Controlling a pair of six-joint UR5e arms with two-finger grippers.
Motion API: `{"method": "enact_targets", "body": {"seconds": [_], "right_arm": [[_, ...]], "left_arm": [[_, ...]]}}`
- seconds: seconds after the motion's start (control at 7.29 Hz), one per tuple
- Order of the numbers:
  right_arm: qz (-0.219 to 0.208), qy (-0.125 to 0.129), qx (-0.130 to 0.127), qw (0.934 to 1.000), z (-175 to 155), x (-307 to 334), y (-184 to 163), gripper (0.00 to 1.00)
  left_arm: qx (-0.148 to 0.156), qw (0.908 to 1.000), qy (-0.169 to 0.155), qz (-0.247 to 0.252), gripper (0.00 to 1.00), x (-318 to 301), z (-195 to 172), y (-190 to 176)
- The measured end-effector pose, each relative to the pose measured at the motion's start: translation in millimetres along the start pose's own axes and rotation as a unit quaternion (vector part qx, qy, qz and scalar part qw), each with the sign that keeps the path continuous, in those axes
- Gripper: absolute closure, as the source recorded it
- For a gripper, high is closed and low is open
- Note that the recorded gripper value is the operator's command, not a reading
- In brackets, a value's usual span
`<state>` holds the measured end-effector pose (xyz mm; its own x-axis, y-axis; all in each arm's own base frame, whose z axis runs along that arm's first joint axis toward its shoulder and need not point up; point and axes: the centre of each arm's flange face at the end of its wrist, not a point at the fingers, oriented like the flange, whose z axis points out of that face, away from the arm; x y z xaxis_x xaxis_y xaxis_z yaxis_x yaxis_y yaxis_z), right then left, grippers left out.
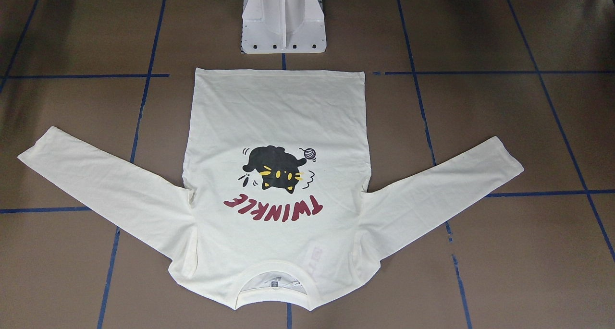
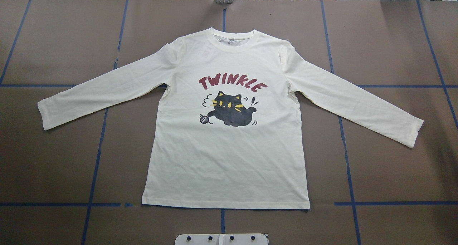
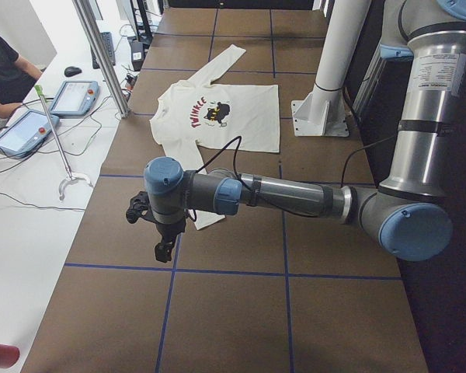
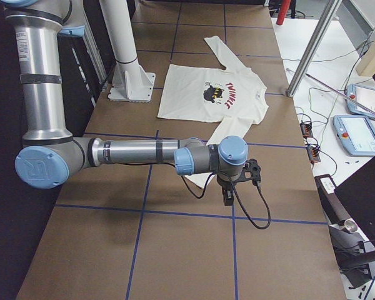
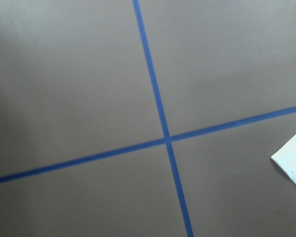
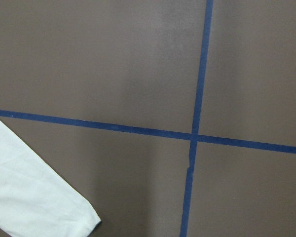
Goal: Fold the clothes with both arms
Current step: 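Move the right gripper toward the sleeve cuff farthest from the left arm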
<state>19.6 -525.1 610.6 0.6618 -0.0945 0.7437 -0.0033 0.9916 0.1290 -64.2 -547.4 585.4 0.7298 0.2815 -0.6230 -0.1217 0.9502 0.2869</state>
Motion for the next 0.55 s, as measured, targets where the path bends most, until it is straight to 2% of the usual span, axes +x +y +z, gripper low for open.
{"method": "enact_targets", "body": {"seconds": [0.27,0.55], "right_arm": [[0.052,-0.004,0.028,0.9982,46.9,-52.2,5.4,0.0],[0.042,-0.019,0.028,0.9985,86.4,-67.5,47.4,0.0]], "left_arm": [[0.024,0.9994,-0.002,0.025,0.0,6.7,-4.2,-9.4],[0.033,0.9989,-0.004,0.035,0.0,7.0,-1.3,-11.3]]}}
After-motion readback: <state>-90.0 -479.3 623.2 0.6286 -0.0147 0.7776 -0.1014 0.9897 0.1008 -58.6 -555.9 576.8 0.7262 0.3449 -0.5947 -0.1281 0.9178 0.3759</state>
